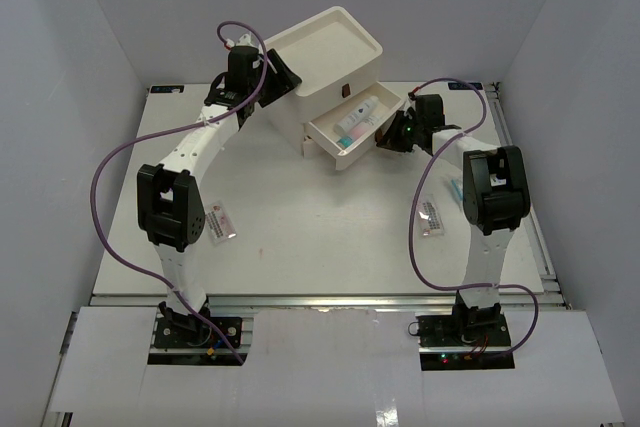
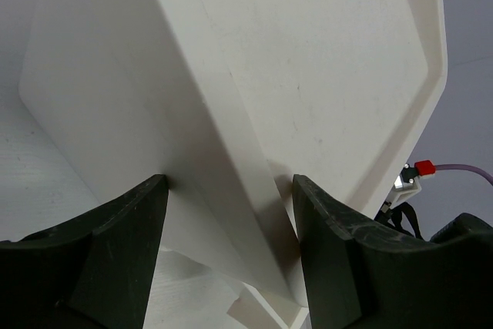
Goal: Organize the makeup
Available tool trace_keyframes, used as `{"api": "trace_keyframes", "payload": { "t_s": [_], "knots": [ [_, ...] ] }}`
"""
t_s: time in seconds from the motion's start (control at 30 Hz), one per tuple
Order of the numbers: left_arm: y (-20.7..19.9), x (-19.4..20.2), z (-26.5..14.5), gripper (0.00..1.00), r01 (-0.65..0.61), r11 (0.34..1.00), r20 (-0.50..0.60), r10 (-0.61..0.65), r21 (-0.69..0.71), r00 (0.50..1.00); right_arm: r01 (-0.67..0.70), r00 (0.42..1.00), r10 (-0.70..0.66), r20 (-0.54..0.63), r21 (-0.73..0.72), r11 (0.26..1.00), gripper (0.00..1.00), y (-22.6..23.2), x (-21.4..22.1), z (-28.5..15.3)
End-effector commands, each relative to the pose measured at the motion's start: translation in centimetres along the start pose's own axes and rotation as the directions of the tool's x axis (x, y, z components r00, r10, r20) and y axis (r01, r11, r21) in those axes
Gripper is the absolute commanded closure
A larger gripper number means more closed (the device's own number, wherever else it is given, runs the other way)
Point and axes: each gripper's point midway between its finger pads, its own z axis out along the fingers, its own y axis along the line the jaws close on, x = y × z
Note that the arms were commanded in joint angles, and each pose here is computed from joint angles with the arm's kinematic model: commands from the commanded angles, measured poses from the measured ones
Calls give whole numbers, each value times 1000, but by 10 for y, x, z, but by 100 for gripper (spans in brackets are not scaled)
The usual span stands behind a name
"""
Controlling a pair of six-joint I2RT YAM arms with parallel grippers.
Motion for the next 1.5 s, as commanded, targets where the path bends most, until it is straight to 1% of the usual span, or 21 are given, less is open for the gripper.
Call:
{"api": "trace_keyframes", "payload": {
  "t_s": [0.0, 0.23, 0.4, 0.47, 0.57, 0.73, 0.93, 1.07, 1.23, 1.33, 1.47],
  "knots": [
    [-39, 67, -4, 59, -58, 979, -229, 103, 196, 968, 199, 963, -133, 236, -281, 939, 90, 118, -74, -13],
    [-49, 74, -9, 60, -65, 970, -248, 125, 236, 961, 200, 971, -129, 200, -393, 897, 91, 148, -66, -18],
    [-49, 76, -10, 60, -52, 970, -258, 115, 237, 959, 165, 984, -118, 132, -439, 883, 91, 165, -33, -19],
    [-48, 77, -10, 60, -47, 970, -262, 110, 237, 959, 148, 989, -118, 94, -446, 883, 91, 170, -13, -17],
    [-48, 78, -11, 60, -43, 970, -263, 107, 238, 959, 136, 991, -116, 72, -456, 879, 91, 177, 3, -17],
    [-49, 79, -13, 60, -41, 969, -267, 108, 246, 958, 138, 990, -123, 64, -473, 870, 91, 189, 12, -17],
    [-49, 85, -14, 61, -30, 967, -282, 103, 254, 954, 151, 988, -134, 70, -493, 857, 91, 199, 10, -19],
    [-50, 87, -15, 61, -19, 965, -289, 98, 262, 952, 152, 988, -137, 69, -554, 819, 91, 216, 14, -29],
    [-55, 88, -17, 61, -12, 961, -295, 97, 275, 951, 161, 986, -143, 80, -625, 764, 90, 225, 22, -43],
    [-59, 92, -21, 61, -10, 959, -303, 100, 285, 948, 187, 981, -165, 98, -678, 710, 89, 235, 24, -55],
    [-61, 98, -25, 61, 1, 956, -317, 96, 293, 943, 257, 963, -228, 142, -736, 626, 88, 247, 25, -67]
  ]
}}
